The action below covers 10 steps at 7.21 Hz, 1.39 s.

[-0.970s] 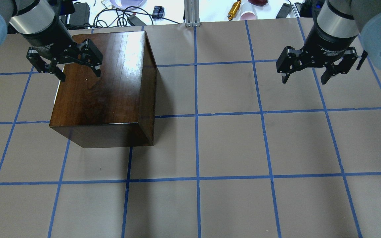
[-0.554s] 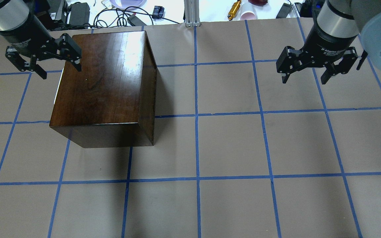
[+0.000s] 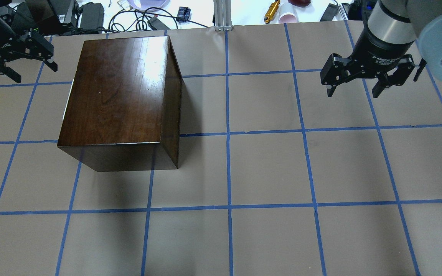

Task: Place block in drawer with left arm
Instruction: 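Move the left gripper down beside the cabinet to the white drawer handle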

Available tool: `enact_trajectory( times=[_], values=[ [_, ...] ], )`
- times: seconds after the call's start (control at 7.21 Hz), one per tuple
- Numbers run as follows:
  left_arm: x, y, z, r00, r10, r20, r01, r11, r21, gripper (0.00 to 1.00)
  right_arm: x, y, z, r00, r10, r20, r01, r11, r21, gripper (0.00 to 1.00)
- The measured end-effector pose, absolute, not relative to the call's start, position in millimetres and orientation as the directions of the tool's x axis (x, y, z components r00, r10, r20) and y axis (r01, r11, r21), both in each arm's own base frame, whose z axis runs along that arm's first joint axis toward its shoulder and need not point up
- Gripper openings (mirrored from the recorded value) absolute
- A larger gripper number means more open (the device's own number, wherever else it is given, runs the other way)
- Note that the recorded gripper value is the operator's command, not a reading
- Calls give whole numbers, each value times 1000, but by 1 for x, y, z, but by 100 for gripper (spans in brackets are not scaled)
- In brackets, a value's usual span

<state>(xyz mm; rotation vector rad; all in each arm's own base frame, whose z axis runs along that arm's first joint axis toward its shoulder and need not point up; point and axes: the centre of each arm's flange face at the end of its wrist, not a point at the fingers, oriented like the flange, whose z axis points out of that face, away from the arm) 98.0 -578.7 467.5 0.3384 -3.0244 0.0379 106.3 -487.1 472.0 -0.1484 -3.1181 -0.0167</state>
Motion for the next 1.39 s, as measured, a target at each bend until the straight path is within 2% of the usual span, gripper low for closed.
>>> enact_trajectory(
  times=[0.55, 0.83, 1.39],
  values=[
    [183, -597, 413, -989, -53, 138, -56, 998, -20, 100, 106, -487, 472, -995, 95, 20, 95, 995, 9, 100],
    [191, -608, 378, -982, 19, 190, 16, 1000, -20, 100, 106, -487, 472, -995, 95, 20, 95, 995, 9, 100],
    [189, -613, 327, -962, 21, 272, 27, 999, 20, 100, 106, -487, 472, -995, 95, 20, 95, 995, 9, 100]
  ],
)
